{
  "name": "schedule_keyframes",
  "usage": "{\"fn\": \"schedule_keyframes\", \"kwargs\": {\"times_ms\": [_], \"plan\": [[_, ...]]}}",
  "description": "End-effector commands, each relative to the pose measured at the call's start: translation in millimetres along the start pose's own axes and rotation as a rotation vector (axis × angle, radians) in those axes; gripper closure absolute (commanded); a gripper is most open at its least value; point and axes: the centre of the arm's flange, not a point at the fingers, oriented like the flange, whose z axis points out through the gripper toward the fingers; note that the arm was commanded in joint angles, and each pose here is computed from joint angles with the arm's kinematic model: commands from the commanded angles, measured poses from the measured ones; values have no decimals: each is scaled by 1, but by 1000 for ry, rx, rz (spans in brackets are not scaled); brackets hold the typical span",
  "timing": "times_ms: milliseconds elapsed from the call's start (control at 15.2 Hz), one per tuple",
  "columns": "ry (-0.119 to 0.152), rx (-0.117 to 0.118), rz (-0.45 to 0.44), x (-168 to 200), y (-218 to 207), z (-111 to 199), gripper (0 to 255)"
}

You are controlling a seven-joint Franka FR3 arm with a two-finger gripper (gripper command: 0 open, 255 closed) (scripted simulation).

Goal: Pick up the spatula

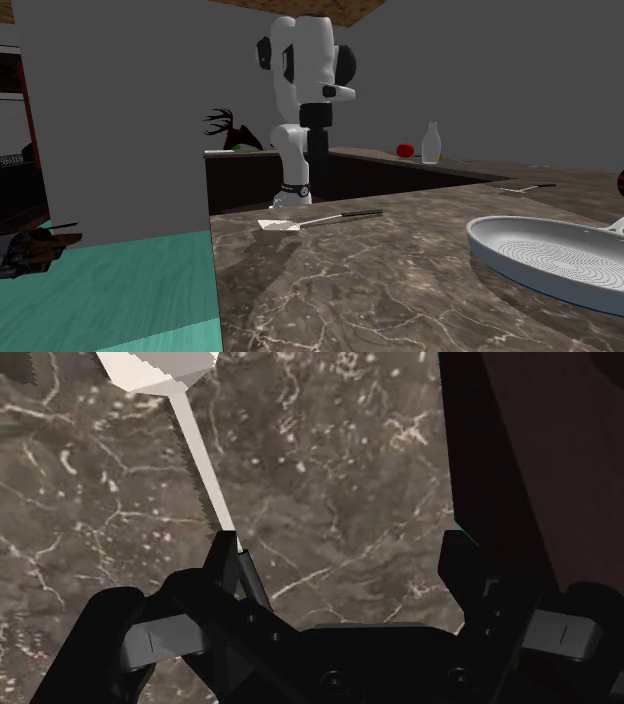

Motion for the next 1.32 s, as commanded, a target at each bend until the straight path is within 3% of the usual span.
{"fn": "schedule_keyframes", "kwargs": {"times_ms": [0, 264, 858, 924, 1254], "plan": [[11, -1, -100, -1, 22, 11, 0], [31, 2, -270, 8, 67, 34, 0], [31, 2, -270, 6, 67, 74, 0], [31, 2, -270, 6, 67, 75, 255], [31, 2, -270, 6, 67, 75, 255]]}}
